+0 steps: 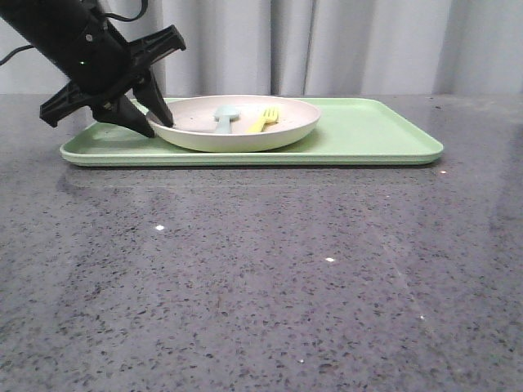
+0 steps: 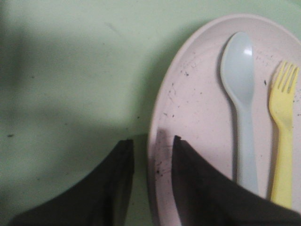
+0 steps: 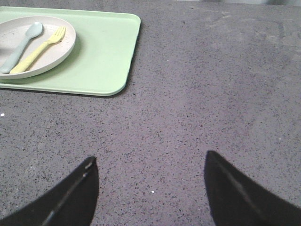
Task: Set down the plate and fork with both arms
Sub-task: 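Open the left gripper and withdraw it from the plate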
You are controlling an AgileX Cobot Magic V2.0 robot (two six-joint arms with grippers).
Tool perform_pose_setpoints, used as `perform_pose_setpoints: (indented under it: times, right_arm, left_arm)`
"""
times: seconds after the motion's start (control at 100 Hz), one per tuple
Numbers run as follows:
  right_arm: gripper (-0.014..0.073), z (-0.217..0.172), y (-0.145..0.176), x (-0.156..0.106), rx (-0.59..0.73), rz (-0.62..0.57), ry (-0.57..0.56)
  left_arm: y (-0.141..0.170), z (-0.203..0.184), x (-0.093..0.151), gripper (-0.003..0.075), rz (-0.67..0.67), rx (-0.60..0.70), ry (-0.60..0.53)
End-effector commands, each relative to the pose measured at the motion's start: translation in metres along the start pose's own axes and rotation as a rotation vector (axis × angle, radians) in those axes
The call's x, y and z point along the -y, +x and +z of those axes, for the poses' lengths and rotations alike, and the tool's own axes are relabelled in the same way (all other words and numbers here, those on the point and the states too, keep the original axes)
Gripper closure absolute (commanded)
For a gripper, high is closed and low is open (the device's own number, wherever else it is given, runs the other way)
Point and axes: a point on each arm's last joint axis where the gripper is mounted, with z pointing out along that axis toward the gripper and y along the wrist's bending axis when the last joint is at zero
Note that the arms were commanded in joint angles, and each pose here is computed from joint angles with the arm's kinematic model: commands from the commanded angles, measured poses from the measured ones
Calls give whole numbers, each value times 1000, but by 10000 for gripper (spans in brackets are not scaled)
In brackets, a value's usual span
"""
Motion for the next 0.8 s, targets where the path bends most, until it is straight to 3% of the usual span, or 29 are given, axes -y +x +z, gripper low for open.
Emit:
perform_pose_setpoints:
  times: [0.0, 0.13, 0.43, 0.79]
  right_arm:
    - [106, -2, -15, 0, 83, -2, 7]
    - [106, -2, -15, 0, 83, -2, 7]
    - [106, -2, -15, 0, 83, -2, 7]
    - [106, -2, -14, 0, 70, -2, 6]
  left_arm:
    - [-11, -21, 18, 340, 4, 84, 55]
    - [-12, -23, 20, 232, 5, 93, 58]
    - [-16, -41, 28, 228, 32, 133, 76]
    - [-21, -106, 41, 228, 189, 228, 57]
